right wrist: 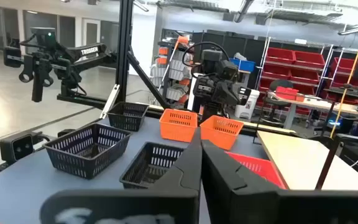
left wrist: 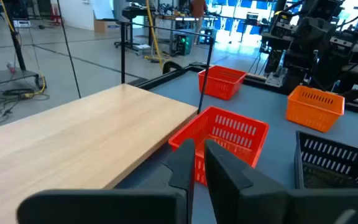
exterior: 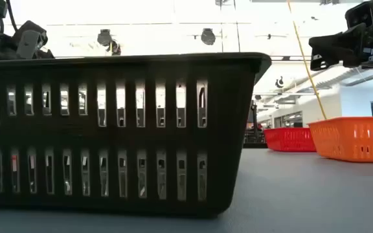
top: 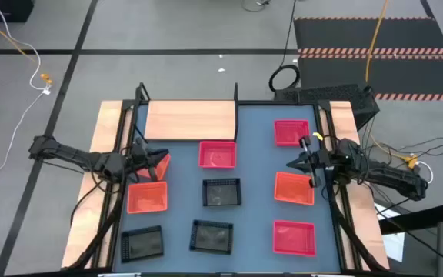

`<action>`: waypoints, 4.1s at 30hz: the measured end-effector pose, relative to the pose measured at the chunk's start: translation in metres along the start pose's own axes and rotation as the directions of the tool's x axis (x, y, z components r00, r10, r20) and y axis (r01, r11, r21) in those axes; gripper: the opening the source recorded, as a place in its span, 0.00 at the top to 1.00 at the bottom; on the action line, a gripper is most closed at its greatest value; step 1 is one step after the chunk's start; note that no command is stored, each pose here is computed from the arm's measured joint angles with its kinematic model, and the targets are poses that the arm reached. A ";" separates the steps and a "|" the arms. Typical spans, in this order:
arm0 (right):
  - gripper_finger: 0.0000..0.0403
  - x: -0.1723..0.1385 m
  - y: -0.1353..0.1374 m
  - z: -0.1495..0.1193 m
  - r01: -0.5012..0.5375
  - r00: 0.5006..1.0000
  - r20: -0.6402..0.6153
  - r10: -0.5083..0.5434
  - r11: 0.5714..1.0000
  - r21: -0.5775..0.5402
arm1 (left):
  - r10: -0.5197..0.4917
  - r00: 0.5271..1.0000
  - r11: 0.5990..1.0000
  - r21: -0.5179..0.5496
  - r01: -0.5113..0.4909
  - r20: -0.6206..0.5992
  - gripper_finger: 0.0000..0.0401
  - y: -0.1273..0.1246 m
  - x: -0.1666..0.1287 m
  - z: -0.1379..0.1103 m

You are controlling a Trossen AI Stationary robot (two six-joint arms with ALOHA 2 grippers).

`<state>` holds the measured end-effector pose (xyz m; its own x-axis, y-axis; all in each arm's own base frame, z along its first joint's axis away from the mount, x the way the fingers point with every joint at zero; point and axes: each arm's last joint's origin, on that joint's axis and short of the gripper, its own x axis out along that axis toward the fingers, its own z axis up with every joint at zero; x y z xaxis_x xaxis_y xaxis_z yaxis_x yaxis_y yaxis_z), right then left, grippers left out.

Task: Stack baskets on shelf by color

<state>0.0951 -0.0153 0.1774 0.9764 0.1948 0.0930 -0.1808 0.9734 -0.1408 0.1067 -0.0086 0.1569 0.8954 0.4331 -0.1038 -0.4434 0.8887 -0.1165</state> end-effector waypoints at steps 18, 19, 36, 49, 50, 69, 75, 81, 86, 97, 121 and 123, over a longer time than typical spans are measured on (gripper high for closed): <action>1.00 0.000 0.000 0.000 0.000 1.000 0.000 0.000 1.000 0.000 | 0.000 1.000 1.000 0.000 0.000 0.000 0.91 0.000 0.000 0.000; 1.00 0.000 0.000 0.000 0.000 1.000 0.000 0.000 1.000 0.000 | 0.000 1.000 1.000 0.000 0.000 0.000 0.91 0.000 0.000 0.000; 1.00 0.000 0.000 0.000 0.000 1.000 0.000 0.000 1.000 0.000 | 0.000 1.000 1.000 0.000 0.000 0.000 0.91 0.000 0.000 0.000; 1.00 0.000 0.000 0.000 0.000 1.000 0.000 0.000 1.000 0.000 | 0.000 1.000 1.000 0.000 0.000 0.000 0.91 0.000 0.000 0.000; 1.00 0.000 0.000 0.000 0.000 1.000 0.001 0.000 1.000 0.000 | 0.000 1.000 1.000 0.000 0.000 0.000 0.91 0.000 0.000 0.000; 1.00 0.000 0.000 0.003 -0.009 1.000 0.028 0.002 0.967 0.254 | 0.000 1.000 1.000 0.000 0.000 0.000 0.91 0.000 0.000 0.000; 1.00 0.000 0.000 0.003 -0.007 1.000 0.024 -0.003 0.919 0.395 | 0.000 1.000 1.000 0.000 0.000 0.000 0.91 0.000 0.000 0.000; 1.00 0.000 0.000 0.004 -0.013 0.999 0.039 -0.003 0.921 0.389 | 0.000 1.000 1.000 0.000 0.000 0.000 0.91 0.000 0.000 0.000; 1.00 0.000 -0.002 0.013 -0.009 0.992 0.122 -0.032 0.947 0.322 | 0.000 1.000 1.000 0.000 0.000 0.000 0.91 0.000 0.000 0.000; 1.00 -0.001 -0.004 0.019 0.068 0.975 0.180 -0.129 0.948 0.311 | -0.003 1.000 0.988 -0.155 0.004 0.003 0.91 0.000 0.000 0.000; 1.00 -0.001 -0.023 0.037 0.645 0.725 0.335 -0.602 0.763 -0.025 | 0.220 0.976 0.913 0.352 -0.207 0.003 0.91 0.007 0.000 -0.004; 1.00 0.001 -0.024 0.034 0.640 0.723 0.307 -0.619 0.767 0.041 | 0.223 0.975 0.900 0.386 -0.203 -0.008 0.91 0.006 0.001 -0.006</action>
<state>0.0961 -0.0345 0.2144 0.7815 -0.4252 0.4566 0.4815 0.8764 -0.0080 0.1044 -0.0034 0.1502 0.7735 0.6191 -0.1354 -0.5644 0.7702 0.2971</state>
